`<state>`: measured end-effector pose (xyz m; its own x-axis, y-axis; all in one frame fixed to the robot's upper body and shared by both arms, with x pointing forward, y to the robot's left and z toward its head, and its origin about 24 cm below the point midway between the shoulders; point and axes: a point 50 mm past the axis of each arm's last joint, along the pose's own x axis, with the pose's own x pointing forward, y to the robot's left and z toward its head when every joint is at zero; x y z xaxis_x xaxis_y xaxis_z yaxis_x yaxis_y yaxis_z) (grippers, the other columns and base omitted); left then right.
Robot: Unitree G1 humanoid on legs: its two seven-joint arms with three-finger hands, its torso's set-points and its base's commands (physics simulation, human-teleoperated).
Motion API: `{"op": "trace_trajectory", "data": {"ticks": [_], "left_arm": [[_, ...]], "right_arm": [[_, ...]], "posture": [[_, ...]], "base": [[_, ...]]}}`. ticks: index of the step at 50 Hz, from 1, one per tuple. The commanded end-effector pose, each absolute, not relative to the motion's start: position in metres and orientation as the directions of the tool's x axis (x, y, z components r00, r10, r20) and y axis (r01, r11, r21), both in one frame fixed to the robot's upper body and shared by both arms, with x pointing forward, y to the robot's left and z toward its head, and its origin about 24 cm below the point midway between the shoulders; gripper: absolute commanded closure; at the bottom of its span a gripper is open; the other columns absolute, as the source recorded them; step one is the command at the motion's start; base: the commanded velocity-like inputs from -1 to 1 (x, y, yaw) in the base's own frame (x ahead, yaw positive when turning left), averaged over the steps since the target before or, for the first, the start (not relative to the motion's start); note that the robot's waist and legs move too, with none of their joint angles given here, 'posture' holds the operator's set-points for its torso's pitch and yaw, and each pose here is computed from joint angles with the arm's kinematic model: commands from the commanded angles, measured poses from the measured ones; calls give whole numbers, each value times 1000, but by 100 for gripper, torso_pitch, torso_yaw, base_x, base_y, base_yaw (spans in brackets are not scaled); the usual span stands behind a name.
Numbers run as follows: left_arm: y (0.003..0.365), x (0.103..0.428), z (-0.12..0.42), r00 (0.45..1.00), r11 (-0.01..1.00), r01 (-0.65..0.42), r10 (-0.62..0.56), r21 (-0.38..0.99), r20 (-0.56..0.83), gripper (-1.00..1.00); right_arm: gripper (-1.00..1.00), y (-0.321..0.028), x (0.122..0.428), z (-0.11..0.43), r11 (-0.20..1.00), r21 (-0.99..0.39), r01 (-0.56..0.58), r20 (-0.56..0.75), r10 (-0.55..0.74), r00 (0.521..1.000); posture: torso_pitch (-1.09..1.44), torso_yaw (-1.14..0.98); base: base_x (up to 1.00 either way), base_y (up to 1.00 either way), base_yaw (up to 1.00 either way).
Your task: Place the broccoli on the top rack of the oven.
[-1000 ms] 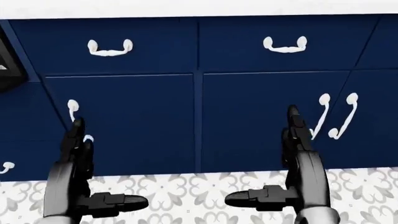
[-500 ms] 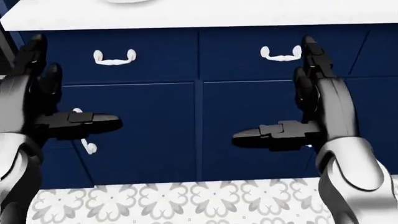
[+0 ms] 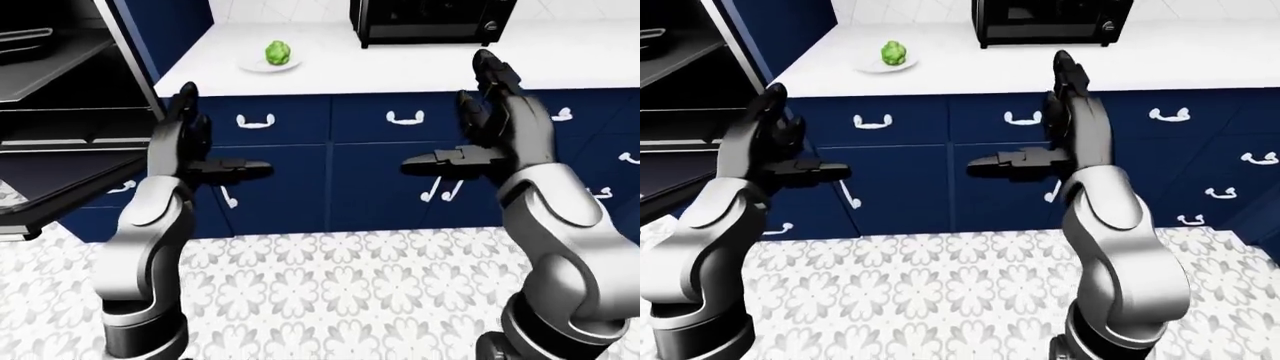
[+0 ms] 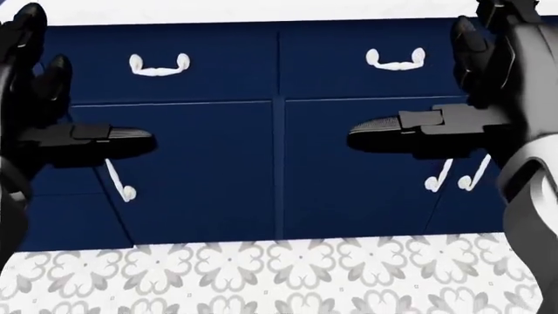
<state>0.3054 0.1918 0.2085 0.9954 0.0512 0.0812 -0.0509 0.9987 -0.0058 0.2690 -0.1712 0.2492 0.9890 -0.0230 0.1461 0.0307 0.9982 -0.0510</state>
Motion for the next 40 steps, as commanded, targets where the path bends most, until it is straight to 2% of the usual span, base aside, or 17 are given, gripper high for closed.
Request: {"op": "trace_trajectory", "data": {"ticks": [1, 40], "left_arm": [[191, 300, 231, 982, 999, -52, 52, -4, 180, -100], [196, 296, 239, 978, 997, -76, 77, -13, 196, -100]], "right_arm": [[-100, -170, 264, 263, 998, -48, 28, 225, -16, 974], [-100, -172, 260, 270, 999, -15, 49, 259, -44, 965]], "posture": [[0, 0], [0, 0]], "base": [[0, 0, 0], [17, 0, 0]]}}
